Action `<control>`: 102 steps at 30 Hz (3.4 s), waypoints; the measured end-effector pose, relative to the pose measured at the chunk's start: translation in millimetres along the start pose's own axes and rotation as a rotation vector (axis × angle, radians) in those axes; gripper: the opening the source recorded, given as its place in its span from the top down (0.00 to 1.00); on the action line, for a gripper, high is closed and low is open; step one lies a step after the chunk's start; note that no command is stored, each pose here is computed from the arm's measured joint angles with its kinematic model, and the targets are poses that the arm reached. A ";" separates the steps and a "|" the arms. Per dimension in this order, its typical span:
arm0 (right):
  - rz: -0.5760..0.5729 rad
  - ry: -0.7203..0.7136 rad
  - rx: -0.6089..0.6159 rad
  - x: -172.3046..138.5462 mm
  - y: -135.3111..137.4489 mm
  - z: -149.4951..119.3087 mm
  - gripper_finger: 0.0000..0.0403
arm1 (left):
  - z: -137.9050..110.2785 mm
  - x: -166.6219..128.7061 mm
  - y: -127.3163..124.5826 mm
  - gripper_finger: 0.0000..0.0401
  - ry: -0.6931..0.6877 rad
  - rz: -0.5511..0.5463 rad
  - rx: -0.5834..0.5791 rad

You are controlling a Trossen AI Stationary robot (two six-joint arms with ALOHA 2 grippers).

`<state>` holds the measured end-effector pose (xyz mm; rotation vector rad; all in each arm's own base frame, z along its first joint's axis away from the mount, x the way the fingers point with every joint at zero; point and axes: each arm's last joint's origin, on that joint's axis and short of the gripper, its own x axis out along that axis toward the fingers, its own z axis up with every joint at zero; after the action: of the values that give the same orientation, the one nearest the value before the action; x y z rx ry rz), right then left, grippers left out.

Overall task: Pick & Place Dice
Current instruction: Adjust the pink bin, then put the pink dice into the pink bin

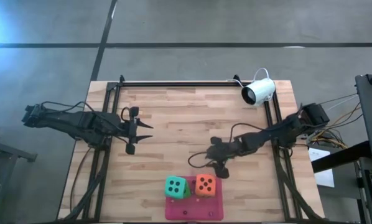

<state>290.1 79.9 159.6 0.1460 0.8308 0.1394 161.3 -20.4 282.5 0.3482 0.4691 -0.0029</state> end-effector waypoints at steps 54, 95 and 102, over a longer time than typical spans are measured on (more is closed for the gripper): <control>0.040 0.290 0.306 16.6 120.2 -23.9 0.54 | 3.1 -1.3 1.2 0.65 -0.017 0.005 -0.005; -0.278 0.205 0.256 -29.6 65.0 -25.1 0.54 | 1.6 -0.7 0.4 0.67 -0.009 -0.006 -0.007; -0.358 0.201 0.465 -18.9 42.4 -33.6 0.54 | 1.9 -0.7 0.6 0.68 -0.012 -0.004 -0.008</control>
<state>249.8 120.6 158.7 0.4209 1.0672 -0.3853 161.5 -20.5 284.6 0.3390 0.4573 -0.0069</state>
